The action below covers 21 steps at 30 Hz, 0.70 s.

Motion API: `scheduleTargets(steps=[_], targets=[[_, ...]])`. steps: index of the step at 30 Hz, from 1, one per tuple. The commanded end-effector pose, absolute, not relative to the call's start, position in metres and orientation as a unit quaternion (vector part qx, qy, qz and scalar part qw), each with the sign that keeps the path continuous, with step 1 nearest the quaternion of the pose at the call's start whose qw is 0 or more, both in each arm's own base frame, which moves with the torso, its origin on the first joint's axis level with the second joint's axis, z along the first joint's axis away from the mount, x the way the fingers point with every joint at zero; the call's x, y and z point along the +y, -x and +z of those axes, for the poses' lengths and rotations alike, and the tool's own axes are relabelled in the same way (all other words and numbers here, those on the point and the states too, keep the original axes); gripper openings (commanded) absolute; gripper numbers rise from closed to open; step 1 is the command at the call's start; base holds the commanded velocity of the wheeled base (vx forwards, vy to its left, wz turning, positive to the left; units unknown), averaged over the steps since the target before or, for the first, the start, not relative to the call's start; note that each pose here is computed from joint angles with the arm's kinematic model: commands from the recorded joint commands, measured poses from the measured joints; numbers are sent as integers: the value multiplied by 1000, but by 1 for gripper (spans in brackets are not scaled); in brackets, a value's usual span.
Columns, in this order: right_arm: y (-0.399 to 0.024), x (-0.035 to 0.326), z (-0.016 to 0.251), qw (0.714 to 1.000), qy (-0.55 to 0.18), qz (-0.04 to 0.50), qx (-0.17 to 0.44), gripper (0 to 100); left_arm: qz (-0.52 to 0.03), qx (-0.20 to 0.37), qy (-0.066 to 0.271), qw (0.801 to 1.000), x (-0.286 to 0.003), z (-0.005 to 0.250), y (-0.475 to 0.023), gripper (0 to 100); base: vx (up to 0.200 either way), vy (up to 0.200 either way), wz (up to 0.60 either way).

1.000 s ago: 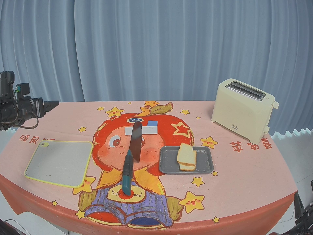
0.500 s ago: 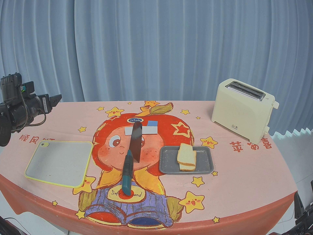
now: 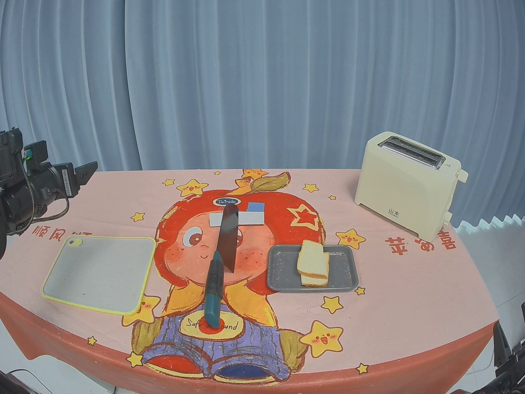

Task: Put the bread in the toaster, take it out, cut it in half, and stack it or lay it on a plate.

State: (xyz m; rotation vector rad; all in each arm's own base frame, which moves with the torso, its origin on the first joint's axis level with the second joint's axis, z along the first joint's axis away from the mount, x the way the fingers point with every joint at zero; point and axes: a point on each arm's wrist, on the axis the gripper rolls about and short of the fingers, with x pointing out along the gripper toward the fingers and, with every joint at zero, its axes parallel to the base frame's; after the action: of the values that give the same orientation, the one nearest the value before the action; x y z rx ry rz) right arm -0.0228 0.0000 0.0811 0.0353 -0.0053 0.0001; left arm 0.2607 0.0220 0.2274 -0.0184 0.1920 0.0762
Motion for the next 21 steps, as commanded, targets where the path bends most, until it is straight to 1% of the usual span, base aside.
scheduleTargets(steps=[1,8,15,21], targets=[[23,0,76,1000,-18,0,-2,100,38,67,9,997,20,240,-232,100,0,0,0],[23,0,76,1000,-18,0,-2,100,38,46,7,998,17,244,-202,100,0,0,0],[23,0,76,1000,-18,0,-2,100,26,-1,5,1000,14,260,-170,100,0,0,0],[23,0,76,1000,-18,0,-2,100,20,-27,2,999,12,268,-154,100,0,0,0]])
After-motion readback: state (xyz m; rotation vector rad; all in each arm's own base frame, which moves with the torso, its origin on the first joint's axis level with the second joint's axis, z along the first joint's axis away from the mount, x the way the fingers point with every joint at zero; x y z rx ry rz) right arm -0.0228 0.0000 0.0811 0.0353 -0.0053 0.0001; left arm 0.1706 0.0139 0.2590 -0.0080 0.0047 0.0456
